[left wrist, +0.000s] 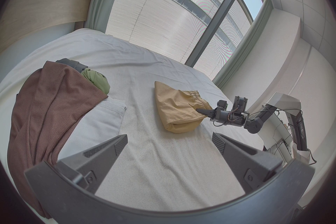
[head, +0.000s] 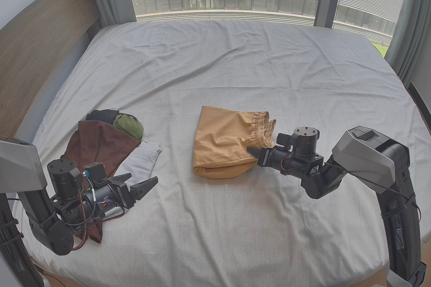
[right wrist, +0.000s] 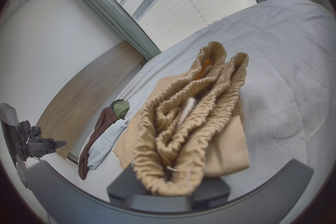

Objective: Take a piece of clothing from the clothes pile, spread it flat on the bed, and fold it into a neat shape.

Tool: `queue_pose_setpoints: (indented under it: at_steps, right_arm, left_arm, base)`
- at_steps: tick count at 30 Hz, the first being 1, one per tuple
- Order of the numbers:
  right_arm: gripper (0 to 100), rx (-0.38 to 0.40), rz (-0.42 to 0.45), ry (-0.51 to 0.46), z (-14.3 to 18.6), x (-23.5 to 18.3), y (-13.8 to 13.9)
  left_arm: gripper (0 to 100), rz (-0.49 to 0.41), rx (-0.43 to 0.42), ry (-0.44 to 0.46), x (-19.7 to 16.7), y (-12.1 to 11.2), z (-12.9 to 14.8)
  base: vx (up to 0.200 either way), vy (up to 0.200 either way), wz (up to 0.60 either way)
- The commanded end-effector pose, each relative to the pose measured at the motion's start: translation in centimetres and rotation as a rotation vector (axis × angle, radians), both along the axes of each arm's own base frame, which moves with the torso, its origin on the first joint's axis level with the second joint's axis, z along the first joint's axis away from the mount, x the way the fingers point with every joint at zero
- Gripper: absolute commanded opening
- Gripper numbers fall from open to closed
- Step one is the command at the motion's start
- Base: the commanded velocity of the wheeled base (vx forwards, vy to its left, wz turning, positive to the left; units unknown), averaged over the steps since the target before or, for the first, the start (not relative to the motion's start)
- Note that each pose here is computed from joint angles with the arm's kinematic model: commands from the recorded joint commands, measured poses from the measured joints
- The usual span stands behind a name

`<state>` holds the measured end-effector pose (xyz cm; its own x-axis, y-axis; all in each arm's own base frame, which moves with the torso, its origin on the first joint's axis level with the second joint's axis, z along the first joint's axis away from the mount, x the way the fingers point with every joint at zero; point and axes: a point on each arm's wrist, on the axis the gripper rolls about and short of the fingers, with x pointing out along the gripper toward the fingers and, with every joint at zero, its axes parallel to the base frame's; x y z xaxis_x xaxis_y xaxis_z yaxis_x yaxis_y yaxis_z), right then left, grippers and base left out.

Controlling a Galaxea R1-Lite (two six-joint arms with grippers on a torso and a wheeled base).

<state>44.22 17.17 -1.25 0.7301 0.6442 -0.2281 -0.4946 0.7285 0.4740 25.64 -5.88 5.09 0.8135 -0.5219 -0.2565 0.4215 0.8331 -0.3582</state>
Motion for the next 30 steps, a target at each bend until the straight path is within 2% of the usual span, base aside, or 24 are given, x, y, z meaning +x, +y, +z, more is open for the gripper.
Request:
queue_pose_setpoints:
  at_steps: [1,12,21,24,29,30]
  right_arm:
    - [100,-0.009,0.001,0.021,-1.0,-0.1,0.1]
    - [100,-0.104,0.012,0.124,-1.7,-4.4,-0.9]
    - [100,-0.116,0.117,0.13,0.9,-8.3,1.8]
    - [100,-0.099,0.18,0.112,2.6,-10.1,3.6]
    - [100,-0.036,0.204,0.089,5.0,-10.7,4.7]
    - [100,0.018,0.212,0.072,6.7,-10.4,5.0]
  left_arm:
    - [100,0.0,-0.001,-0.003,0.0,0.0,0.1]
    - [100,0.002,-0.002,-0.011,0.2,0.0,0.2]
    - [100,0.004,-0.005,-0.017,0.3,0.0,0.3]
    - [100,0.004,-0.005,-0.019,0.3,0.0,0.3]
    - [100,0.004,-0.006,-0.02,0.3,0.0,0.3]
    - [100,0.004,-0.006,-0.02,0.3,0.0,0.3]
  base:
    - [0.0,0.0,0.0]
    - [0.0,0.0,0.0]
    - [0.0,0.0,0.0]
    - [0.0,0.0,0.0]
    - [0.0,0.0,0.0]
    - [0.0,0.0,0.0]
